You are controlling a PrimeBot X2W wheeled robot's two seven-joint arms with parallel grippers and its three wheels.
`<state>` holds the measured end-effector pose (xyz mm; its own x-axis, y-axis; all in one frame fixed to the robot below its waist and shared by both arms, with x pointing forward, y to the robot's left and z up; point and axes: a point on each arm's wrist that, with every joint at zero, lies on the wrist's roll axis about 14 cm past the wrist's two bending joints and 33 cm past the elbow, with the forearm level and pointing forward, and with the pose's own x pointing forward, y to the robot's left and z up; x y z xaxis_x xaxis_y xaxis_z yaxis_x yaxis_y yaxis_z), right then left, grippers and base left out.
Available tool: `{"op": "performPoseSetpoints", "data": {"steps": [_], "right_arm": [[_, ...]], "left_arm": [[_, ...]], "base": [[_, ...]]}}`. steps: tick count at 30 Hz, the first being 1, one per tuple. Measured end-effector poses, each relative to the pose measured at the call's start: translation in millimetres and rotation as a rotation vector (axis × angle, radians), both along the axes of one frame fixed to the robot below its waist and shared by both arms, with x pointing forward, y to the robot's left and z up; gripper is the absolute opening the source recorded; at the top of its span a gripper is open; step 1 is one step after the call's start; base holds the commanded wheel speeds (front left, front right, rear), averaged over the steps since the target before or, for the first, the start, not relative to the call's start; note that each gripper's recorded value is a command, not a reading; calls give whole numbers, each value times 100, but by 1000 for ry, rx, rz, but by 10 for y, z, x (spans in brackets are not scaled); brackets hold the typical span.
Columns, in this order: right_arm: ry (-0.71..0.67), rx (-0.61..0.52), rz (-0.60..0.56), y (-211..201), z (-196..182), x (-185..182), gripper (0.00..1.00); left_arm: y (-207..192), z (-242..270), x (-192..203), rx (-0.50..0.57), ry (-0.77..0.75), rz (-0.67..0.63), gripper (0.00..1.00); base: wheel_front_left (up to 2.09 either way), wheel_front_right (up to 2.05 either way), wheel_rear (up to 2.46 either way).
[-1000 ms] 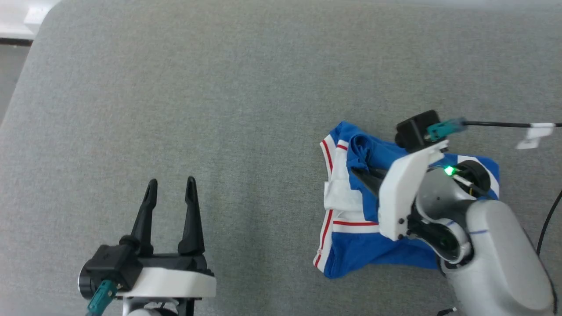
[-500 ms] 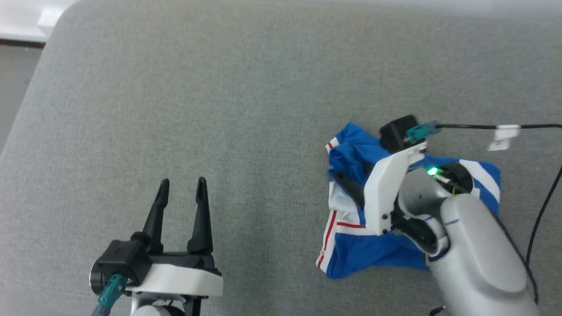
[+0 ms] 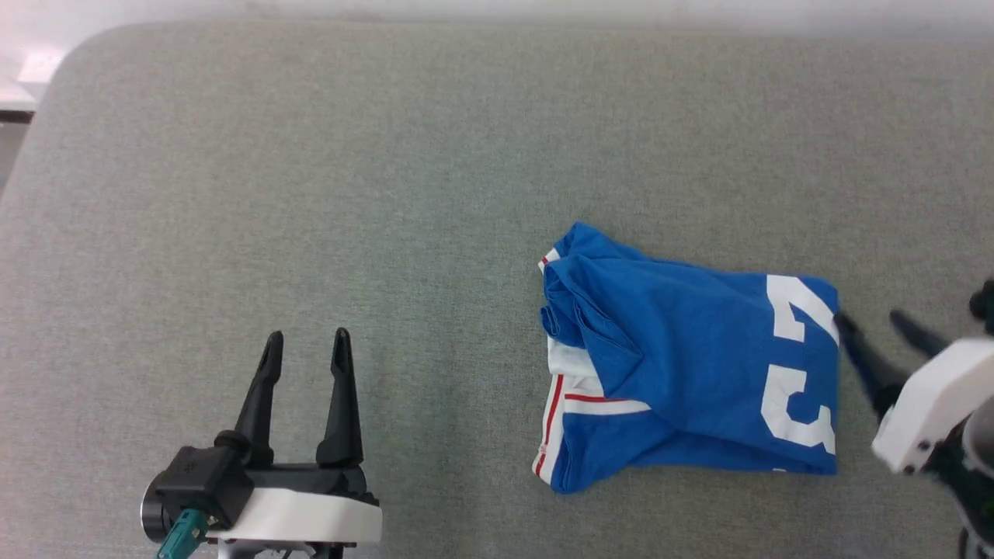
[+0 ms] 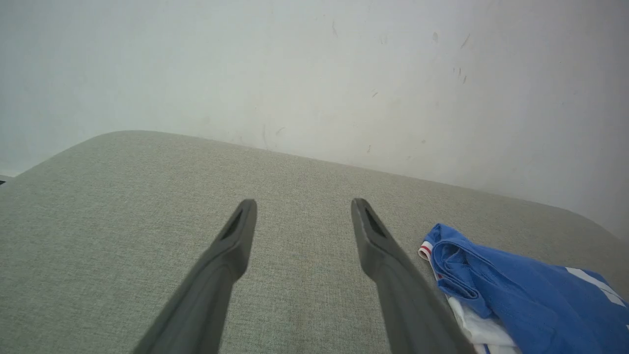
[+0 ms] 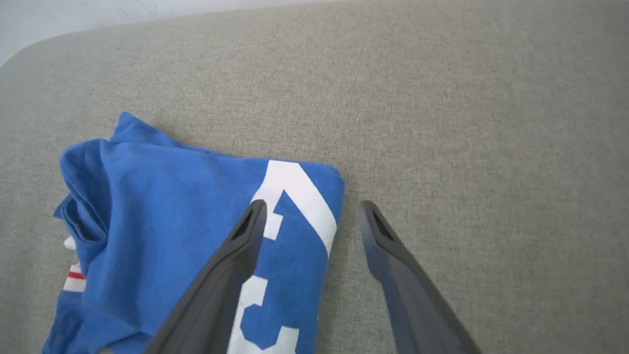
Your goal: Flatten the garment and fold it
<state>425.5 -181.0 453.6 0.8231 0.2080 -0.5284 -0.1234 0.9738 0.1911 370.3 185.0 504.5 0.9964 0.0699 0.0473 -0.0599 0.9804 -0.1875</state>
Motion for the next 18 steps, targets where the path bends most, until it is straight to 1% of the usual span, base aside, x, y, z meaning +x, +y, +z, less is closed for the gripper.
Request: {"op": "performPoseSetpoints", "data": {"steps": [5,9,15,16,17,18], "right_arm": [[98,62,-33,33,-312,-114,100],[180,74,-43,43,-570,-149,100],[241,112,-27,172,-783,-58,100],[247,117,-20,200,-803,-31,82],[251,114,-10,219,-820,-6,38],[256,114,-3,234,-837,12,0]], "left_arm": [[-33,-87,61,-1,24,-11,100],[-39,-99,129,9,24,-16,100],[18,-107,146,40,32,-7,100],[24,-100,159,43,29,-6,100],[24,-92,173,45,26,-6,100],[19,-89,182,48,25,-8,100]], "base": [[0,0,0],[0,0,0],[0,0,0],[0,0,0],[0,0,0],[0,0,0]]}}
